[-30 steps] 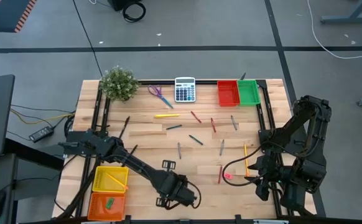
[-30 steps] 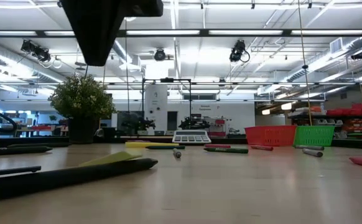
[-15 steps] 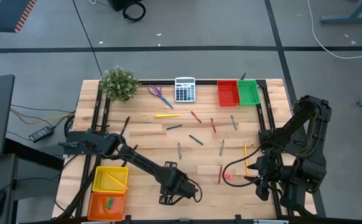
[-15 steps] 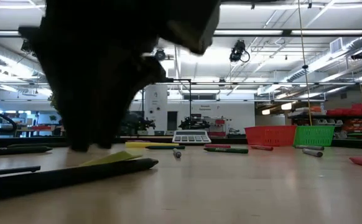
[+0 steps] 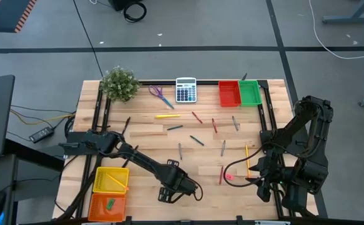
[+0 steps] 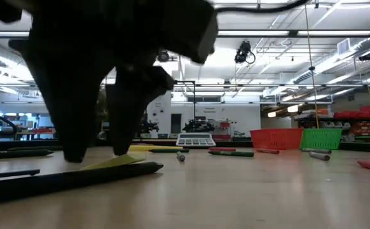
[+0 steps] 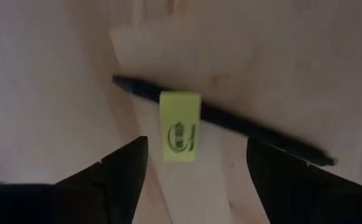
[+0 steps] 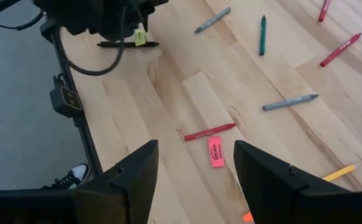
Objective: Sort crayons/erasers/pens/pencils in bins
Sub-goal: Put the yellow eraser into the orange bin
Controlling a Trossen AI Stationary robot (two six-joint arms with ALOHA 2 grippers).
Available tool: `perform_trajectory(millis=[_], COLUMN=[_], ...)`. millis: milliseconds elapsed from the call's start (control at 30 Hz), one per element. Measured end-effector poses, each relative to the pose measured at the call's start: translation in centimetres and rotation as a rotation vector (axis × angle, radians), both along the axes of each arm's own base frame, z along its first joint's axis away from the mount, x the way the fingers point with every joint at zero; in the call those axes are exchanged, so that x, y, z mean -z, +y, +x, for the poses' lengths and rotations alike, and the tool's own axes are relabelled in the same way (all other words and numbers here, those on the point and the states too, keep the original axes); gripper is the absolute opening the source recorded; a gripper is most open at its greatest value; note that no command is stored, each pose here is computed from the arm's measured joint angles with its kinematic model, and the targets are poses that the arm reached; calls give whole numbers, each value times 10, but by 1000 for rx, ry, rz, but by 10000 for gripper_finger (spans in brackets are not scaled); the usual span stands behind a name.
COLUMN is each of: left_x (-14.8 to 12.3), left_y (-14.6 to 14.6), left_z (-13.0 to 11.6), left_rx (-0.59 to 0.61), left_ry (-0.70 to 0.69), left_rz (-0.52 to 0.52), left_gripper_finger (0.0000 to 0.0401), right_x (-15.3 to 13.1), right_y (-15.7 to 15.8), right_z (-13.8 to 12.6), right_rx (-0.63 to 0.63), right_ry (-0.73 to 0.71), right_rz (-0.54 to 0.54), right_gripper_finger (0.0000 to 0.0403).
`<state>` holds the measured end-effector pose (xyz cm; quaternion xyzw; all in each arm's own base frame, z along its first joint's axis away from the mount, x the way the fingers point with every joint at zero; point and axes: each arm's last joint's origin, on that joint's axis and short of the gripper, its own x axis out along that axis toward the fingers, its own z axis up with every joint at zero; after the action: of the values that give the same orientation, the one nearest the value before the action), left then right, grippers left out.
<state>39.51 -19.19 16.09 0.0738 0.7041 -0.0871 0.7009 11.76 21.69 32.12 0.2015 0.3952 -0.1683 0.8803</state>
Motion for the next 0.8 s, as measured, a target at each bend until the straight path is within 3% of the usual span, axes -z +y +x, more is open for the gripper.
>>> perform_trajectory(millis=[800], left_x=[17], left_y=[22], left_z=[8], left_rx=[-5], left_ry=[-15], left_rz=[-74], left_gripper_finger=[169], right_x=[0], right_y=[0], right_z=[0], right_rx=[19], right_ry=[-3], right_rz=[15], right_gripper_finger=[216])
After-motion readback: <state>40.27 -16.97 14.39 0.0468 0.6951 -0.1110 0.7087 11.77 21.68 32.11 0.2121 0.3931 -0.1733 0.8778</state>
